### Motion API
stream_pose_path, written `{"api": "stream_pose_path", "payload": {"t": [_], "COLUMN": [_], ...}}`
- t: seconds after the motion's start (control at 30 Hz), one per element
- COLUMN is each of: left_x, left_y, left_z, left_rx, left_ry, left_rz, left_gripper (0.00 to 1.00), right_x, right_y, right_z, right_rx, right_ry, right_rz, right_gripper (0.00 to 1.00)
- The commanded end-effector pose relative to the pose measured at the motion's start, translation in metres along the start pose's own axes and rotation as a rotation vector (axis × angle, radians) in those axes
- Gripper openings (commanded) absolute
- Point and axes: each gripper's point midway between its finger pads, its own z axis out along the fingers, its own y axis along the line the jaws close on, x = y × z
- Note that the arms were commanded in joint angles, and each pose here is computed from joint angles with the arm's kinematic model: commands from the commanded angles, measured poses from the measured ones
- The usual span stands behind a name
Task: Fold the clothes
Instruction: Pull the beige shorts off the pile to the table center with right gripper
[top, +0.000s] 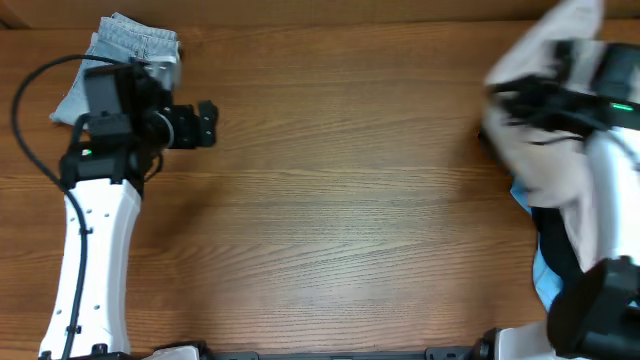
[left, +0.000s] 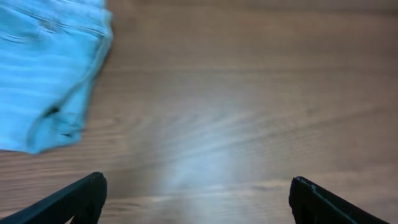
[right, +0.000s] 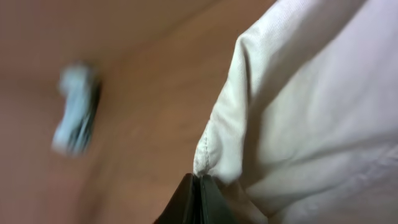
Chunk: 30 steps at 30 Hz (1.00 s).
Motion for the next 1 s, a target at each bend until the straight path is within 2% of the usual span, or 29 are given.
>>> {"api": "stream_pose_path", "payload": {"t": [0.0, 0.1, 0.23, 0.33, 0.37, 0.4, 0.47, 0.53, 0.6, 0.7, 0.8, 0.97], "left_x": [-0.014, -0.015, -0.014, -0.013, -0.013, -0.012, -0.012, -0.011, -0.010, -0.005, 0.008, 0.048], "left_y": [0.024, 0.046, 0.069, 0.078, 0.080, 0.080, 0.080, 0.076, 0.069, 0.051, 0.021, -0.021], "left_z": [-0.007, -0.012, -0.019, -0.022, -0.022, -0.022, -0.022, -0.021, -0.020, -0.016, -0.006, 0.021], "left_rx": [-0.044, -0.083, -0.127, -0.144, -0.147, -0.148, -0.147, -0.131, -0.111, -0.037, 0.070, 0.167], "left_ry": [-0.047, -0.062, -0.067, -0.067, -0.067, -0.065, -0.063, -0.061, -0.054, -0.029, 0.033, 0.206], "left_rz": [-0.037, -0.066, -0.060, -0.049, -0.052, -0.053, -0.053, -0.050, -0.045, -0.035, 0.021, 0.145], "left_gripper": [0.97, 0.98, 0.98, 0.99, 1.00, 1.00, 1.00, 1.00, 1.00, 1.00, 0.97, 0.92], "right_x": [0.039, 0.097, 0.166, 0.195, 0.199, 0.200, 0.195, 0.180, 0.162, 0.136, 0.113, 0.087], "right_y": [0.096, 0.159, 0.222, 0.245, 0.248, 0.249, 0.244, 0.231, 0.213, 0.179, 0.138, 0.088], "right_z": [0.025, 0.057, 0.075, 0.078, 0.079, 0.079, 0.078, 0.076, 0.073, 0.068, 0.058, 0.041], "right_rx": [-0.125, -0.131, -0.155, -0.142, -0.129, -0.123, -0.108, -0.080, -0.043, 0.028, 0.110, 0.197], "right_ry": [0.104, 0.216, 0.298, 0.302, 0.298, 0.295, 0.291, 0.273, 0.253, 0.230, 0.218, 0.198], "right_rz": [-0.178, -0.302, -0.450, -0.514, -0.514, -0.514, -0.481, -0.448, -0.407, -0.330, -0.243, -0.180], "right_gripper": [0.04, 0.04, 0.04, 0.15, 0.21, 0.42, 0.72, 0.87, 0.94, 1.00, 1.00, 1.00]}}
